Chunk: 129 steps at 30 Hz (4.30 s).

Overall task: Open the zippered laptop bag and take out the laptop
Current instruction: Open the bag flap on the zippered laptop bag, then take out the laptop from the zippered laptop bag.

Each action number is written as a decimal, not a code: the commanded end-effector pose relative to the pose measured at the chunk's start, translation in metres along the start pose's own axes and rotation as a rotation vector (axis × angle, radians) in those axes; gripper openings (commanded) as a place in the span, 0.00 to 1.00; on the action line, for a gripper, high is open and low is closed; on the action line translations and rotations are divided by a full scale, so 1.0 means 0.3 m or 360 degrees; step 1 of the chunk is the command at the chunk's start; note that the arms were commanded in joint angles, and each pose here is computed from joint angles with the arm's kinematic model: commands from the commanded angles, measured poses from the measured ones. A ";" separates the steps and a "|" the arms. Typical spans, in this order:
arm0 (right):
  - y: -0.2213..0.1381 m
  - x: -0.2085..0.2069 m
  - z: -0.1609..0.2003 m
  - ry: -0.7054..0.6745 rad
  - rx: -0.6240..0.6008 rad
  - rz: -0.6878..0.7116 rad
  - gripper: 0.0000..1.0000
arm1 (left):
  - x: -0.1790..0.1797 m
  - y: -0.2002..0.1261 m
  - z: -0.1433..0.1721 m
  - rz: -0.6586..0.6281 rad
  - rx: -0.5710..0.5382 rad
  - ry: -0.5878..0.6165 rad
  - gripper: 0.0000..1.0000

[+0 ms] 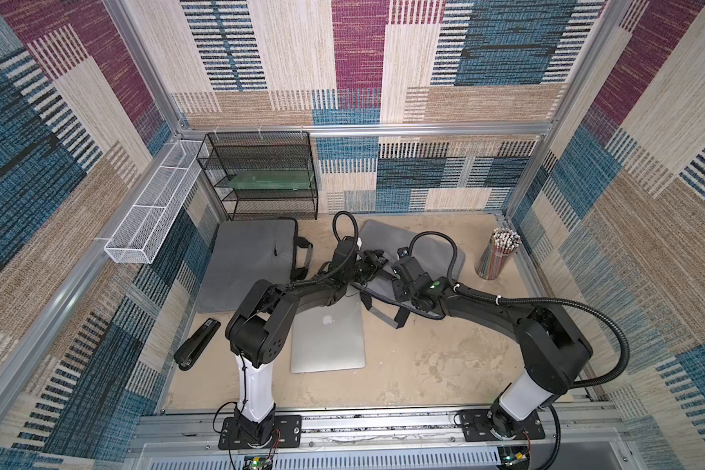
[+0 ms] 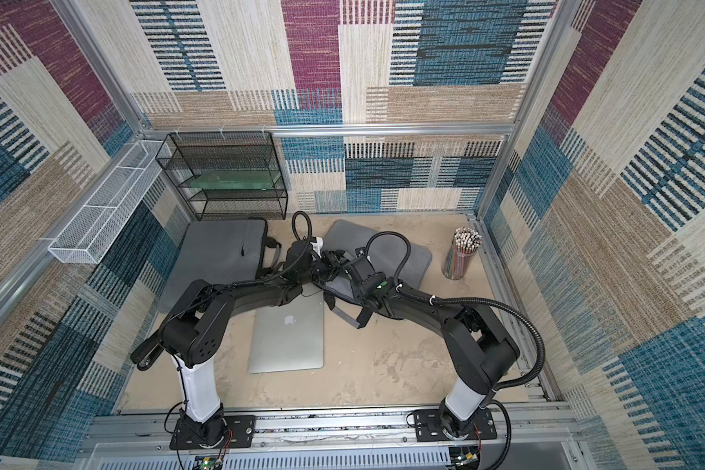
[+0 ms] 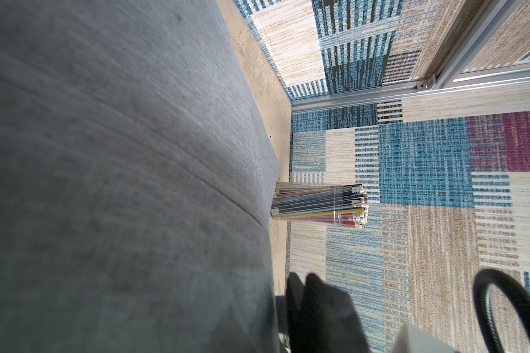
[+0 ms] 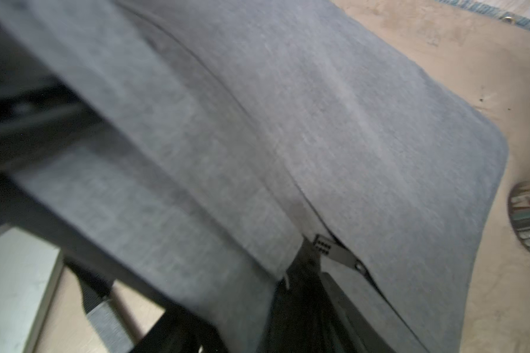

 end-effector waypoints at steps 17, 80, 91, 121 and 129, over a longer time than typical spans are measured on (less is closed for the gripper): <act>-0.007 -0.008 -0.142 0.0113 -0.0212 0.0106 0.00 | -0.031 -0.175 0.085 -0.0207 -0.0009 0.0249 0.49; -0.192 0.049 -0.310 0.0278 -0.0210 -0.0397 0.00 | 0.112 0.184 0.186 -0.0030 -0.0201 -0.0059 0.27; -0.168 0.025 -0.276 0.0271 -0.0197 -0.0368 0.00 | 0.074 0.104 0.154 -0.0064 -0.0278 -0.0023 0.00; -0.020 -0.066 -0.323 0.0053 -0.0241 -0.0340 0.00 | -0.044 -0.304 0.088 0.0030 -0.0323 0.0009 0.00; 0.061 -0.064 -0.347 -0.0110 -0.0218 -0.0309 0.00 | -0.063 -0.424 0.083 0.0066 -0.0320 -0.0041 0.00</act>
Point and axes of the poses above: each gripper's point midway between its finger pads, its own y axis out along the fingers, its own x axis along the line the jaws close on, z = x × y, the point moved 10 cm from there along -y, back along the fingers, and after that the axes turned 13 degrees about y, right-handed, at the moved point
